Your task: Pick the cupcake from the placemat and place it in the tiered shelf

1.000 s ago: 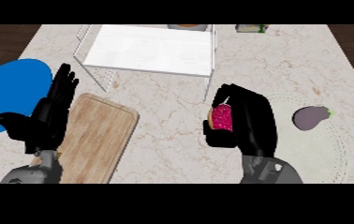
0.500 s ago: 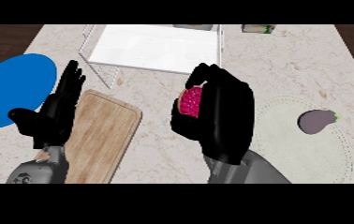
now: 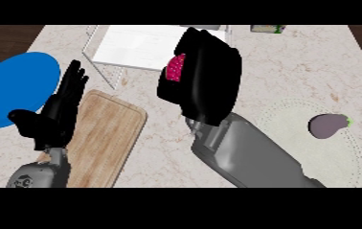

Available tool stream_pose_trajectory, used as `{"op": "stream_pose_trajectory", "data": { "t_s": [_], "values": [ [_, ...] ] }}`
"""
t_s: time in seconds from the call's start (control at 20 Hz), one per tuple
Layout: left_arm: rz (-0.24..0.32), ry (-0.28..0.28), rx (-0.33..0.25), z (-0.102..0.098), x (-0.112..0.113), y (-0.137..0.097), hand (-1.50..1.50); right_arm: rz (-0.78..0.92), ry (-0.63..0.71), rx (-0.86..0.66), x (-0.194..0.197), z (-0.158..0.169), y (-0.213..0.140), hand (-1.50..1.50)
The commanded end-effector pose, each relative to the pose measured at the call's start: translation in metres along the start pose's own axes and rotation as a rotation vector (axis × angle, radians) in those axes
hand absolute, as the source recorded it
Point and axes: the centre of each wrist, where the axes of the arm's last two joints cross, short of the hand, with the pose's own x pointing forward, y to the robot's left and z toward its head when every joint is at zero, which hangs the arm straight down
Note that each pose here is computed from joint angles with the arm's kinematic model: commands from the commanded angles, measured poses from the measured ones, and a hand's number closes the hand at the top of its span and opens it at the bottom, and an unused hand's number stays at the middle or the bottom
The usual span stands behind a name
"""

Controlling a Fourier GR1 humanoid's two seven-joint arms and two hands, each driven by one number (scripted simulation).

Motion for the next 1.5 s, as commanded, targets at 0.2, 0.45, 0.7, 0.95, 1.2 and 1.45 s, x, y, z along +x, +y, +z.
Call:
{"op": "stream_pose_trajectory", "data": {
  "t_s": [0.2,0.45,0.7,0.95,1.2,1.45],
  "values": [
    [0.019,-0.006,0.0,-0.011,0.008,-0.001,0.0,-0.112,0.225,-0.071,0.017,-0.03,0.024,1.5],
    [0.002,-0.021,-0.014,0.002,0.008,0.002,0.0,-0.113,0.223,-0.091,0.014,-0.051,0.041,1.5],
    [0.017,-0.019,0.002,-0.012,0.01,0.0,0.0,-0.028,0.222,-0.046,0.01,-0.06,0.067,1.5],
    [-0.005,-0.004,-0.006,-0.002,-0.001,-0.001,0.0,-0.229,0.286,-0.091,-0.001,-0.073,0.063,-1.5],
    [0.002,-0.021,0.005,-0.011,-0.001,0.001,0.0,-0.255,0.301,-0.022,-0.007,-0.081,0.077,-1.5],
    [0.005,-0.006,0.01,-0.009,0.0,0.002,0.0,-0.327,0.25,-0.034,0.01,-0.086,0.075,-1.5]
  ]
}}
